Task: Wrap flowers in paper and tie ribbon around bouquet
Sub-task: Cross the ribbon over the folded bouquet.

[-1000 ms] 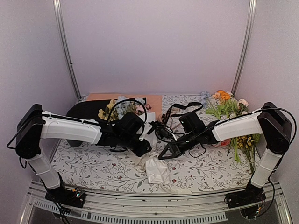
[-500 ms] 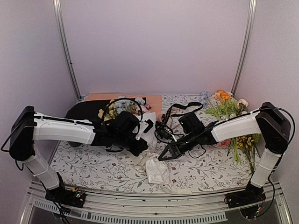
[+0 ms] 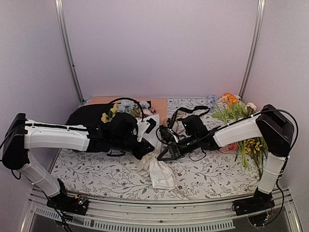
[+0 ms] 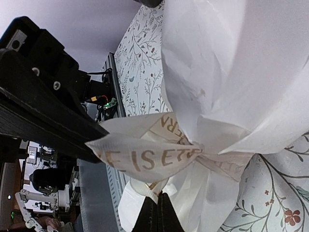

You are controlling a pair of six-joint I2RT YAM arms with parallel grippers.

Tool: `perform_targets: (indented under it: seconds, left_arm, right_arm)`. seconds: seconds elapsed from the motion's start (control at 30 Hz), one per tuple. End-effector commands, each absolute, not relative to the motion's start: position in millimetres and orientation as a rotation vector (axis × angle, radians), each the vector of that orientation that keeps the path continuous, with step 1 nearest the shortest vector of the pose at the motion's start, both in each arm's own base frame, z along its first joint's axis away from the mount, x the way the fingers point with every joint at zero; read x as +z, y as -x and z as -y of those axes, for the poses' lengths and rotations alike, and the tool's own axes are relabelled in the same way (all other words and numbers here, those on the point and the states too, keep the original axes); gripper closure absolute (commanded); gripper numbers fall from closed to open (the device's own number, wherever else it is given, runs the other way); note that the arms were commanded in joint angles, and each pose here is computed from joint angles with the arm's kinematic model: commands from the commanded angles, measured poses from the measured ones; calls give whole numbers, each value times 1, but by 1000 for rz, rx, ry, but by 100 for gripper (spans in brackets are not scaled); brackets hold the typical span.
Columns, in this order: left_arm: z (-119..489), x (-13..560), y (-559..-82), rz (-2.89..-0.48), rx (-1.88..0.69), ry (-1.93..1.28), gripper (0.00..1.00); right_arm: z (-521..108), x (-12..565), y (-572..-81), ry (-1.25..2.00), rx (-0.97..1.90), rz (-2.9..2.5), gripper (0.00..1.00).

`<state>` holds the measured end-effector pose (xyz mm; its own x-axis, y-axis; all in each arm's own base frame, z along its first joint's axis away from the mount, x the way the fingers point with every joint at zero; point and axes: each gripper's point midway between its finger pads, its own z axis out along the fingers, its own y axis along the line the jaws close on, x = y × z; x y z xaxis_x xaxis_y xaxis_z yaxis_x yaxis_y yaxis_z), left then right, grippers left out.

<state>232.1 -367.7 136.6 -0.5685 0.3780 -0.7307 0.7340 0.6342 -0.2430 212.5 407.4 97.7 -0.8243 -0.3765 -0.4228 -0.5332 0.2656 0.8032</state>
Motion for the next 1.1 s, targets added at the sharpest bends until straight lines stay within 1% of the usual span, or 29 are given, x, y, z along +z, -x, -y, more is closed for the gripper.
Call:
perform_targets:
  seconds: [0.0,0.27,0.4,0.73,0.8,0.93,1.07]
  left_arm:
    - [374,144,-229,-2173,-780,-846,100]
    - [381,138,-228,-2182,-819,-840,100]
    - [382,136,-224,-2186,-846,-837,100]
    - [376,126,-218,-2214,-880,-807,100]
    - [376,124,-217,-2220,-879,-810,94]
    - [373,130,-217,-2204,-854,-840,71]
    - [363,138,-218,-2194,-795,-872,53]
  right_arm:
    - [-424,118,-226,842,1646,-2265,100]
    - [-442,111,-222,805,1761,-2268,100]
    - [-443,112,-232,726,1737,-2253,100]
    - [-452,115,-240,644,1844,-2187,100]
    - [-453,110,-239,643,1851,-2196,100]
    - [-454,104,-237,642,1866,-2211,100]
    - [-454,96,-236,644,1891,-2233,100]
